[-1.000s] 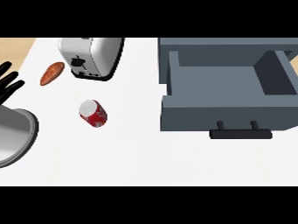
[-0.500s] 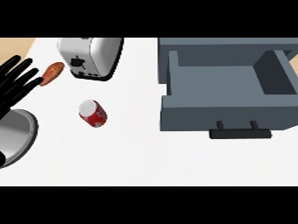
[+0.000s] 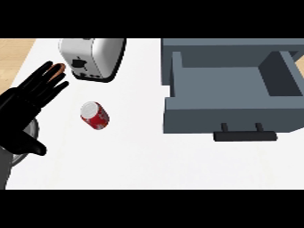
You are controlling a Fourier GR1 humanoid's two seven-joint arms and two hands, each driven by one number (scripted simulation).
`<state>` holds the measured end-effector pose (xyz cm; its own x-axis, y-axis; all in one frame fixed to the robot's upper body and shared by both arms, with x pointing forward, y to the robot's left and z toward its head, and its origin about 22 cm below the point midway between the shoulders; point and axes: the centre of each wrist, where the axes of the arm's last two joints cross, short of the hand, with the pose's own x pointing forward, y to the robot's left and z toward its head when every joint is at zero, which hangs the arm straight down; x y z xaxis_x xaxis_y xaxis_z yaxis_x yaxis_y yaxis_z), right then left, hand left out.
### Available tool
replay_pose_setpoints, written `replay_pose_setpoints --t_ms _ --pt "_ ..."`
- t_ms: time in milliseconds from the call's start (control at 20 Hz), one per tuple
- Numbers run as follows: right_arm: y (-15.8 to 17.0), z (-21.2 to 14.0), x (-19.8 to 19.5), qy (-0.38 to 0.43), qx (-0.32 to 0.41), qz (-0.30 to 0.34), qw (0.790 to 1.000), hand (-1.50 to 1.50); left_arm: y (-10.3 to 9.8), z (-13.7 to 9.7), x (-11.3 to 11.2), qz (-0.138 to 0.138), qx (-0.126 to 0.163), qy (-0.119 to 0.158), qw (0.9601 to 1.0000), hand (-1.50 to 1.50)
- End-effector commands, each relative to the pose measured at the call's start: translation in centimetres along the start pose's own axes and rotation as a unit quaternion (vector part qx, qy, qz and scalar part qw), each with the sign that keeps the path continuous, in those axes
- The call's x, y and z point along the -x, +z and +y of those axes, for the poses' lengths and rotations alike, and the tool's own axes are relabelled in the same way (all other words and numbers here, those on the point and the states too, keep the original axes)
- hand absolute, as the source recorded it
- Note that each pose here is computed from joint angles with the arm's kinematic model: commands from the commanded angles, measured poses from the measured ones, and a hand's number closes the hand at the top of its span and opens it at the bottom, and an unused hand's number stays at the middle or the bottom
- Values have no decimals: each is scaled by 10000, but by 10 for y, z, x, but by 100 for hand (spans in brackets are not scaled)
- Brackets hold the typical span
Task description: Pick up the can, place it into the drawer and close the drawer
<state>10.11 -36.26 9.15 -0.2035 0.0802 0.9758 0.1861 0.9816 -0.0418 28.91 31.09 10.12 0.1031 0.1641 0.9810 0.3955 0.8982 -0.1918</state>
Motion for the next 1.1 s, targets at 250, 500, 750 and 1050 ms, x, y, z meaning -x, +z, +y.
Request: replay_pose_setpoints --t_ms 250,500,750,1050 --pt "14 -19 -10 -14 13 -3 10000 -150 -20 3 56 125 -67 -195 9997 -150" --pt "16 -13 -14 53 38 -24 10000 -150 -15 22 89 317 -274 -129 9990 -150" --pt "21 -30 -9 19 -52 20 10000 -150 -20 25 101 271 -442 -243 9984 -150" --pt "14 -20 -1 70 -64 16 10000 -150 -30 40 131 254 -784 -395 9958 -150"
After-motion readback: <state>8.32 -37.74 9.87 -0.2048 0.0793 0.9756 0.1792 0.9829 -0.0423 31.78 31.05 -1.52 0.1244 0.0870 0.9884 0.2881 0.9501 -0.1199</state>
